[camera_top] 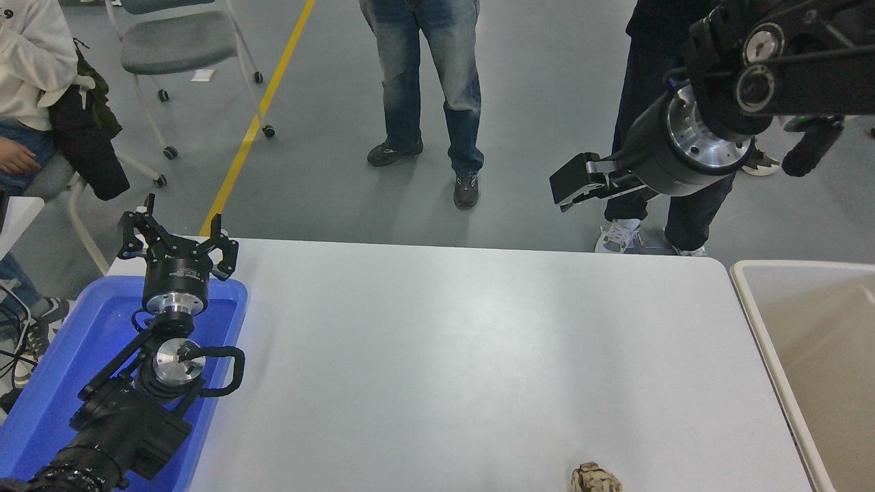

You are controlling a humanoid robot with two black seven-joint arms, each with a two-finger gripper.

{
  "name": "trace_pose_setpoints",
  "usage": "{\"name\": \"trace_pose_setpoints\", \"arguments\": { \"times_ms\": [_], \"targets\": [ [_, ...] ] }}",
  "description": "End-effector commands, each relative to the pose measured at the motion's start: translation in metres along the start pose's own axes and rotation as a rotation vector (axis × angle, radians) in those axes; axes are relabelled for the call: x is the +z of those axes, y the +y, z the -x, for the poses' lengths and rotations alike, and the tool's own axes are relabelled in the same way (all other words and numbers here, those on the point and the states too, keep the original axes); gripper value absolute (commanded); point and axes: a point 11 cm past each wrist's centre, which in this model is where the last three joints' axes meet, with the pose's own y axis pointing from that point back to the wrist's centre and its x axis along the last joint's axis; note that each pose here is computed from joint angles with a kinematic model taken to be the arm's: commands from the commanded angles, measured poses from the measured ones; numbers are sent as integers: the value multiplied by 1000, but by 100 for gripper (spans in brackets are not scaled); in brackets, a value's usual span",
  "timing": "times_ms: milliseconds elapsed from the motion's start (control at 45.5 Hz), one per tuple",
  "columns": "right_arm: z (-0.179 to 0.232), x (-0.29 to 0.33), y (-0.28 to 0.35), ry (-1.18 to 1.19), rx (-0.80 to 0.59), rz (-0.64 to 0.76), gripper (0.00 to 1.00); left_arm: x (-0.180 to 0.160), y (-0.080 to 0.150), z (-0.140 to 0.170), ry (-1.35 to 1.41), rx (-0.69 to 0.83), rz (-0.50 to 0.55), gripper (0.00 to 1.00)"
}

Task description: Pick up foil plate and place in dustbin

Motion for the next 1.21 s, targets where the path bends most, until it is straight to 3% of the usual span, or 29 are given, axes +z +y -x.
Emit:
{"name": "trace_pose_setpoints", "arguments": {
  "times_ms": [0,308,769,1187],
  "targets": [
    [12,4,1,11,-108,39,100,0,0,0,0,0,0,99],
    [18,41,-1,-202,-124,87,100,0,0,0,0,0,-2,99],
    [29,61,-2,-497,-138,-3,100,0,1,-1,-1,2,-1,99],
    [33,48,-4,-355,-170,26,100,0,0,0,0,0,-2,99]
  ]
}}
